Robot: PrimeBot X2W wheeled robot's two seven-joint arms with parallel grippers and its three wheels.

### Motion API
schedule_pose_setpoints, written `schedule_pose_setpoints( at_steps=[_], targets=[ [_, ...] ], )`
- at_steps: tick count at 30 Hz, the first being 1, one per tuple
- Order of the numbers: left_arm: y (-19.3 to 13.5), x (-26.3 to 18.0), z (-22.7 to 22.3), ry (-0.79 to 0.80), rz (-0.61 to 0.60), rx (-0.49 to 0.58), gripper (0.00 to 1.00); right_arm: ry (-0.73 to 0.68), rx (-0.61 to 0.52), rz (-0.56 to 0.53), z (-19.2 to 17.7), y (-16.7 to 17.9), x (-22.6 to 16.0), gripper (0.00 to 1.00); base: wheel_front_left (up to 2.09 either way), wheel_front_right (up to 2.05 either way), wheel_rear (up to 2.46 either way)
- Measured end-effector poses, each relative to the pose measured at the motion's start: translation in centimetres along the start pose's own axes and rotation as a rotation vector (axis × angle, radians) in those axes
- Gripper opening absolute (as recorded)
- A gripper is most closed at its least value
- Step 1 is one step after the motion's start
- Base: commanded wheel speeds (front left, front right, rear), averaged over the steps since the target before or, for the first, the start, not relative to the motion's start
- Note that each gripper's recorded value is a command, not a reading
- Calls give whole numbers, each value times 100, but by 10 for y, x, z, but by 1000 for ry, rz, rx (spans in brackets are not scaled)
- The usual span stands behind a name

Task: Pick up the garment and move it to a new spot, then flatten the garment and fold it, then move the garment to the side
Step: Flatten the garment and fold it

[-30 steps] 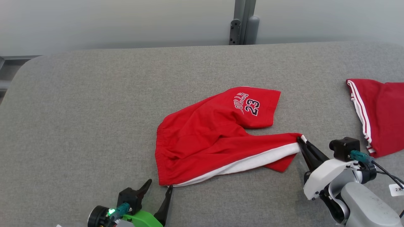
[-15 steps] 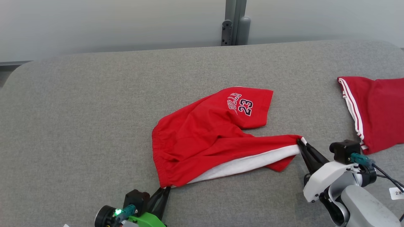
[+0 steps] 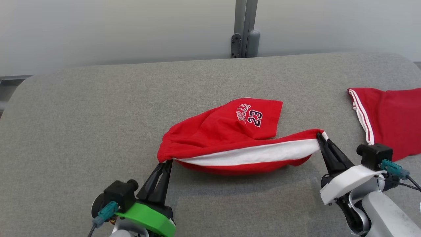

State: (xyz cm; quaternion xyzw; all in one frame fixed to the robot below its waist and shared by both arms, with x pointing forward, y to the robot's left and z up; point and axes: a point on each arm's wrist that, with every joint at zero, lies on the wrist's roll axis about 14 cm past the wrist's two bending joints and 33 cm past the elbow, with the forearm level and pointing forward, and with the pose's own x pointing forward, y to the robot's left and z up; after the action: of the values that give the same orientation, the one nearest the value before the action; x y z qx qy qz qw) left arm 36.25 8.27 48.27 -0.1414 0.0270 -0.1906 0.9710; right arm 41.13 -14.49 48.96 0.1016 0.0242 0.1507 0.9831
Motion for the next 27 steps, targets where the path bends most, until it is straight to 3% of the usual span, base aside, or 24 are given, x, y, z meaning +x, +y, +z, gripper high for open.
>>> schedule_pose_setpoints(
  at_steps=[14, 21, 27],
  targets=[
    [-44, -7, 117, -297, -135, -56, 0, -342, -32, 44, 119, 16, -32, 0, 0, 0, 0],
    [-64, -13, 151, -302, -219, 5, 0, -499, -85, 54, 180, 27, -58, 0, 0, 0, 0],
    [-69, 9, 168, -242, -279, 44, 0, -490, -101, 63, 191, 30, -49, 0, 0, 0, 0]
  ],
)
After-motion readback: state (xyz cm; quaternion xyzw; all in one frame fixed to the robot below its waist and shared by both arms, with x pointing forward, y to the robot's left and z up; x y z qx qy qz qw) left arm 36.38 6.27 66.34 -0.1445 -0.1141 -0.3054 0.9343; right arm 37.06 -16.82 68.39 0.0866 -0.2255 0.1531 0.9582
